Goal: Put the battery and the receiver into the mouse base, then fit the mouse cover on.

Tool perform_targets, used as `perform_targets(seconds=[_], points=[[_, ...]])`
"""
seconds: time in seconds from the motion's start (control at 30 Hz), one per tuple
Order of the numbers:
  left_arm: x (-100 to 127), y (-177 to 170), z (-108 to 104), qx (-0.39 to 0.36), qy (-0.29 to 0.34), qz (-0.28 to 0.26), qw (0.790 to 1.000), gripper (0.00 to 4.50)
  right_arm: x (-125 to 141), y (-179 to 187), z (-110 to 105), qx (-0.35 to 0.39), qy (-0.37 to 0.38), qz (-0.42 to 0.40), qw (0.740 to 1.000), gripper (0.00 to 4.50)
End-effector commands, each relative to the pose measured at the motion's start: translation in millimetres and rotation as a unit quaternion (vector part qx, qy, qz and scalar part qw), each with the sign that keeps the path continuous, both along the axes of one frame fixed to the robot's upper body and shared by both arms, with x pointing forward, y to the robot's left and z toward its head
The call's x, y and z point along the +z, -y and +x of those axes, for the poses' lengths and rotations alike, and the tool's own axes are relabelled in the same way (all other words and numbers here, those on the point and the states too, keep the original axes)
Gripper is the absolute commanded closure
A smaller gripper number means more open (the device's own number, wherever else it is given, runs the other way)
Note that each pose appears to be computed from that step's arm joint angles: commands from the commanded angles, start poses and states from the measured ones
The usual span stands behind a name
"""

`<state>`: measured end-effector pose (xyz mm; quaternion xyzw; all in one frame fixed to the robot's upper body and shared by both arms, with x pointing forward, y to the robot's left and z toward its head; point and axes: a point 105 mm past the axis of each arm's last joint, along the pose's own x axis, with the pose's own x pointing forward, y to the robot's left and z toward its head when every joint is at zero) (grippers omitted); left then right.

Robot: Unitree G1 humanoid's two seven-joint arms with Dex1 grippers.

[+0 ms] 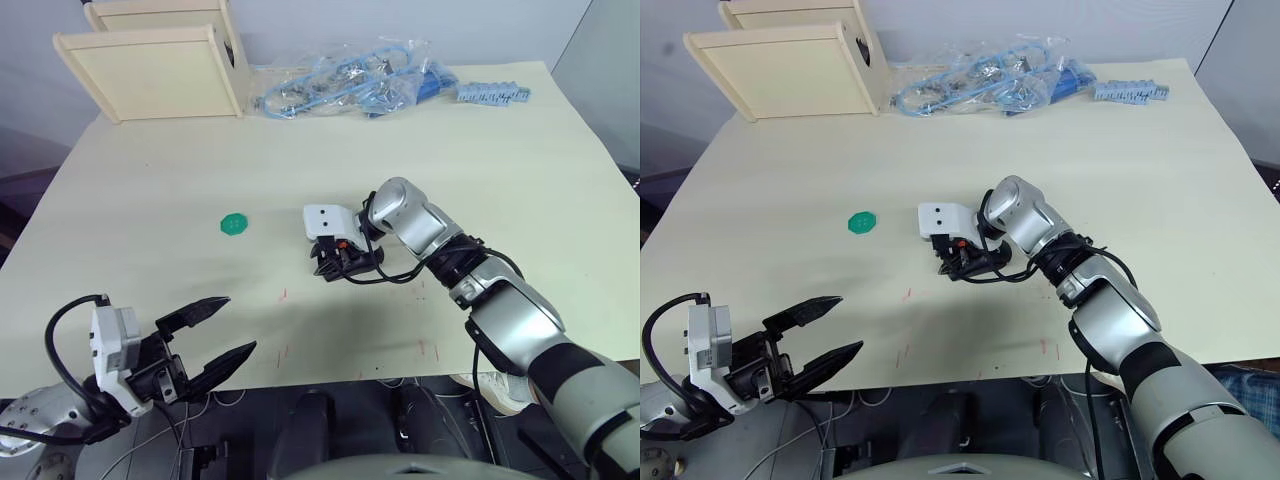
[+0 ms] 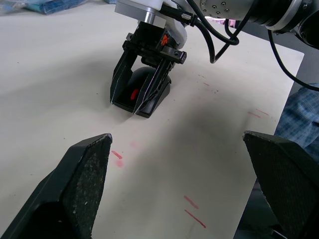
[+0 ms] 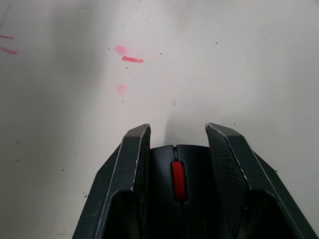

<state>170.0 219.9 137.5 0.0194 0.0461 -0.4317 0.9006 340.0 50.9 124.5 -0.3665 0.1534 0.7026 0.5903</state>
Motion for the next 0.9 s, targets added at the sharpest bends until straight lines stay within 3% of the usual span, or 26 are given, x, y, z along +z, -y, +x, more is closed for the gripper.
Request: perform_targets(seconds=[0.03, 0.2, 0.37, 0.53, 0.73, 0.9], points=[[4, 2, -2, -0.003, 0.012, 0.002, 1.000, 0.00, -4, 4, 3, -0.004, 0.003, -0.019, 1.000, 2.67], [3, 3, -1, -0.002, 0.014, 0.001, 1.000, 0.00, -3, 3, 3, -0.008, -0.013, 0.007, 1.000, 2.67], [4, 3, -1, 0.001, 0.016, 0.000, 1.000, 0.00, 37, 1, -6, 0.013, -0.050, 0.133, 0.990, 2.67], [5, 3, -1, 0.003, 0.017, -0.003, 1.000, 0.00, 75, 39, -12, 0.000, -0.057, 0.283, 0.958, 2.67], [8, 2, 2, -0.001, 0.021, -0.005, 1.000, 0.00, 72, 79, -7, -0.089, -0.074, 0.376, 0.919, 2.67], [10, 1, 5, -0.004, 0.024, -0.007, 1.000, 0.00, 56, 88, -9, -0.143, -0.095, 0.405, 0.898, 2.67]])
